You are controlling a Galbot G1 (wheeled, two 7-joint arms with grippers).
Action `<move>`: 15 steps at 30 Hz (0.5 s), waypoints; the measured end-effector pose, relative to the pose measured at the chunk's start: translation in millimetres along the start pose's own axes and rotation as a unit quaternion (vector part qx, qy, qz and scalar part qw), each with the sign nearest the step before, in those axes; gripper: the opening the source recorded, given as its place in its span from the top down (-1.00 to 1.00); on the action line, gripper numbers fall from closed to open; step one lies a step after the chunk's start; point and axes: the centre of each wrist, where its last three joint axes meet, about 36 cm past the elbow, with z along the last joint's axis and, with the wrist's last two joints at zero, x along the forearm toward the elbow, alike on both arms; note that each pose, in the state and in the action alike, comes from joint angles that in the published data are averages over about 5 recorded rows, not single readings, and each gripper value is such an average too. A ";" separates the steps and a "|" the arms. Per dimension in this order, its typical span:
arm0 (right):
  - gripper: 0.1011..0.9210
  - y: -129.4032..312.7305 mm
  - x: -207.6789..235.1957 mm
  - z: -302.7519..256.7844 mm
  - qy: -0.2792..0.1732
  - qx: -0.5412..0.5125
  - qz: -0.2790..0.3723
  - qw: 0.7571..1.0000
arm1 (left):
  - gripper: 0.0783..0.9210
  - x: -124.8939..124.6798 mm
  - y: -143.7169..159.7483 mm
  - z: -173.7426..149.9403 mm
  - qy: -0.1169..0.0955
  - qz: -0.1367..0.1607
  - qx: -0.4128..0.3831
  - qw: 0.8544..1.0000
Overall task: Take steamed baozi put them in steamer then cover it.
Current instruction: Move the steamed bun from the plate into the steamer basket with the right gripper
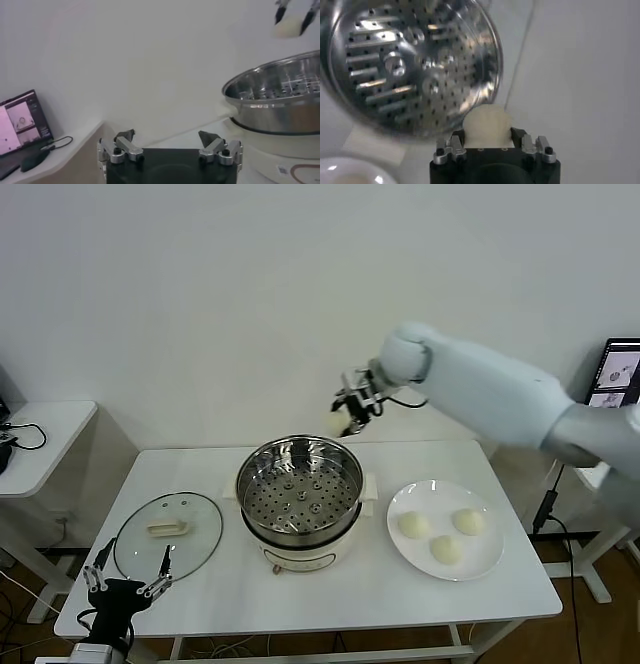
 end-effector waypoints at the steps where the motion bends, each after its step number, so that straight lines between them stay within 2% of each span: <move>1: -0.19 -1.4 -5.8 -5.9 -0.001 0.015 -0.003 1.000 | -0.77 0.1 0.0 -0.1 0.000 -0.001 0.000 1.000; 15: -0.21 -2.7 -74.6 -51.1 -0.010 0.209 -0.036 0.977 | -0.77 4.6 -4.1 -4.0 -0.001 -0.010 0.013 1.000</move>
